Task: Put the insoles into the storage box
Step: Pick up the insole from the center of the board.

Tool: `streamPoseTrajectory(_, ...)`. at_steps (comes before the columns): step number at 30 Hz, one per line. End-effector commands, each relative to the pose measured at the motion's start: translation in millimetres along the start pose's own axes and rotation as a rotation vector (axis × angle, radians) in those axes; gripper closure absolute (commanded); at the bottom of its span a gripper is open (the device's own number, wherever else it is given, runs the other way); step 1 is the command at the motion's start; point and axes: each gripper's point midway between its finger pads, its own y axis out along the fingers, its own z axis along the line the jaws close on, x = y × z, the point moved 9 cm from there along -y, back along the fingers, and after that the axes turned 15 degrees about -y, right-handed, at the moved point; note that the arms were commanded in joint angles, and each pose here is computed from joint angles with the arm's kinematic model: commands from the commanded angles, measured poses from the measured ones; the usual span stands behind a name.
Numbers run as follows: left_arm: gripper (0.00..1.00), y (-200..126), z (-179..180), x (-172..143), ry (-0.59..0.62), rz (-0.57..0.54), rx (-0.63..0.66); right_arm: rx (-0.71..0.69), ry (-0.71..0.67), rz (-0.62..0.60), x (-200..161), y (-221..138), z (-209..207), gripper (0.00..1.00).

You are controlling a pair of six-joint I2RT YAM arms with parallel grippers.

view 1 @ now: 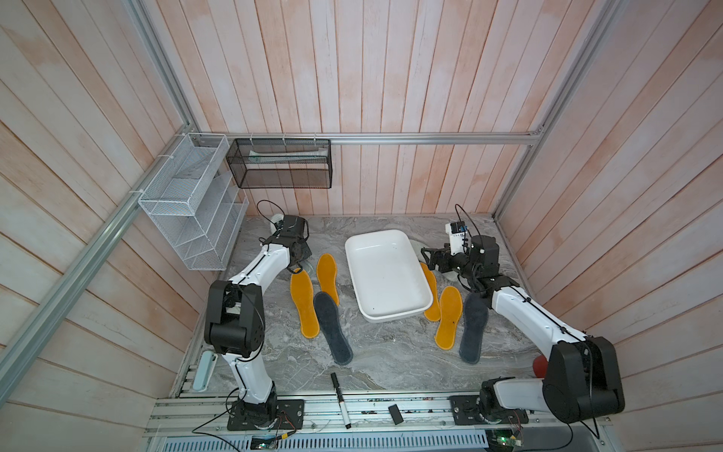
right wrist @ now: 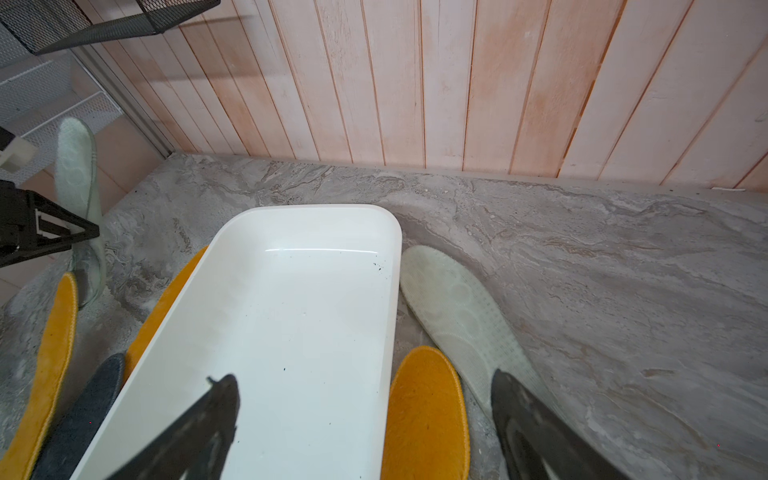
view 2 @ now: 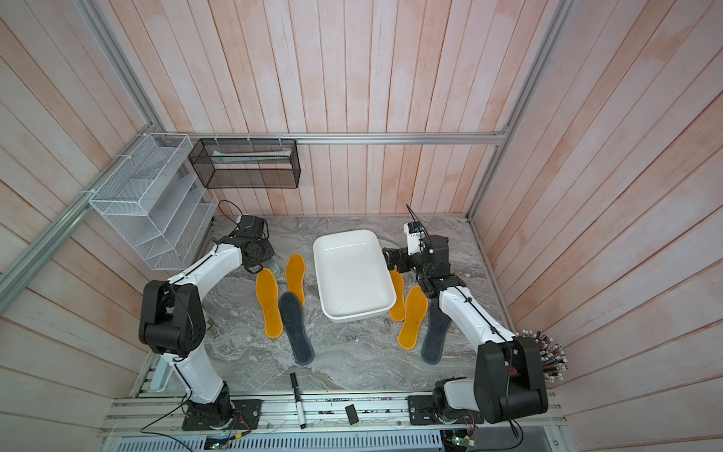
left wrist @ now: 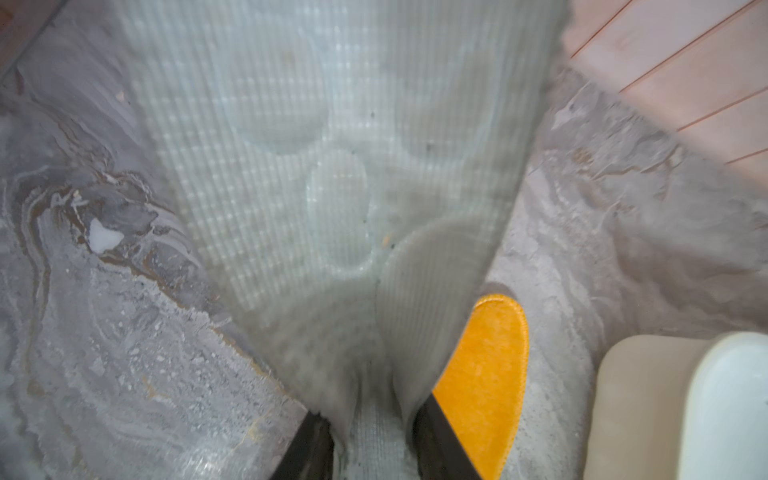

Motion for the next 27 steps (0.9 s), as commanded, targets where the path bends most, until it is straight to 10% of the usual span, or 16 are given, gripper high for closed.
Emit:
streamPoseTrajectory(1,0.68,-6,-4,8,-0.008,-0.09,-0.067,0.017,-0.013,-0.014,-1,-1,4,0.05)
streamPoseTrajectory(27,0.68,-50,-9,13,-0.032,-0.302,-0.427,0.013,-0.015,-0.016,-7,-6,6,0.05)
